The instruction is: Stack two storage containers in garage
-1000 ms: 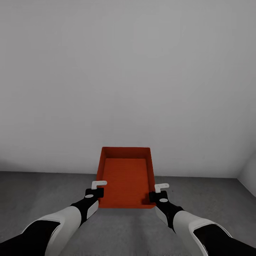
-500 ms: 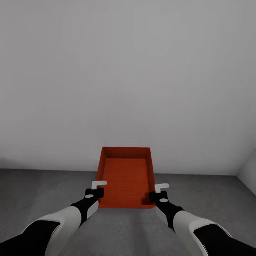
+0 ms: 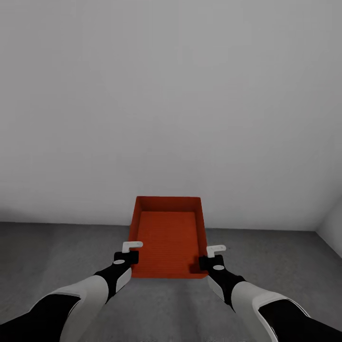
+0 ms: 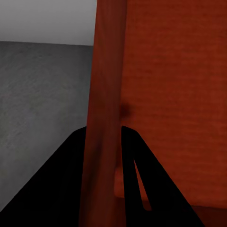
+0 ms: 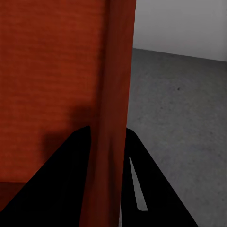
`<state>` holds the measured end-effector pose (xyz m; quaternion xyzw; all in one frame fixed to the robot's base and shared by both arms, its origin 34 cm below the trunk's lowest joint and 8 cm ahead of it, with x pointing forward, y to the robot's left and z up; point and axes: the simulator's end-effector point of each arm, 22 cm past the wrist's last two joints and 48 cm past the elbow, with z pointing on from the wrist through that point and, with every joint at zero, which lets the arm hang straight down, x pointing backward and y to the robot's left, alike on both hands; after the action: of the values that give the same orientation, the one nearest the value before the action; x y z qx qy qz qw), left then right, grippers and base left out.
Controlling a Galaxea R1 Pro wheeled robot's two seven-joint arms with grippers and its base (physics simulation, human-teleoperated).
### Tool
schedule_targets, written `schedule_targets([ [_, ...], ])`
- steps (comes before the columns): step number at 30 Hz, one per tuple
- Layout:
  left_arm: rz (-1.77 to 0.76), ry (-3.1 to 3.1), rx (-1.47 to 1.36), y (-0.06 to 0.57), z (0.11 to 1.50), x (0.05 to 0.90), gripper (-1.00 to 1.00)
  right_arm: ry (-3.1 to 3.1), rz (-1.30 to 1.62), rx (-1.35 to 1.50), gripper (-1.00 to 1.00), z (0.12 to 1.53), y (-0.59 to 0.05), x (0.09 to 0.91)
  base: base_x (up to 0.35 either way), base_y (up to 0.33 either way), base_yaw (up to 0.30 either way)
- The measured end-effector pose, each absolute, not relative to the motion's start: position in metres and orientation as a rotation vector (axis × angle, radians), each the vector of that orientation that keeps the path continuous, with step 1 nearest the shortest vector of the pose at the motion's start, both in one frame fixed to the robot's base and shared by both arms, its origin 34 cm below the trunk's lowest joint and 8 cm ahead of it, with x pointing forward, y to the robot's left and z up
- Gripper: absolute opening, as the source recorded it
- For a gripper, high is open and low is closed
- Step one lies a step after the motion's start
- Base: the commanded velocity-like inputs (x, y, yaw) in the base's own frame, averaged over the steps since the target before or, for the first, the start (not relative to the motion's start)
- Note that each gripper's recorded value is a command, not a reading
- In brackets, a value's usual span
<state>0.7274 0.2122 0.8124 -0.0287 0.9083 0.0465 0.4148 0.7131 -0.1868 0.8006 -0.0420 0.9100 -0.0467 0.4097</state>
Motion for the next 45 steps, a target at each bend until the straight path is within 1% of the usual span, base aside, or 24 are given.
schedule_targets([
  [45,0.123,2.356,-0.071,0.212,0.768,0.712,-1.0,2.366,-0.118,-0.114,-1.0,0.757,-0.187,0.698,0.0,0.0,0.0],
])
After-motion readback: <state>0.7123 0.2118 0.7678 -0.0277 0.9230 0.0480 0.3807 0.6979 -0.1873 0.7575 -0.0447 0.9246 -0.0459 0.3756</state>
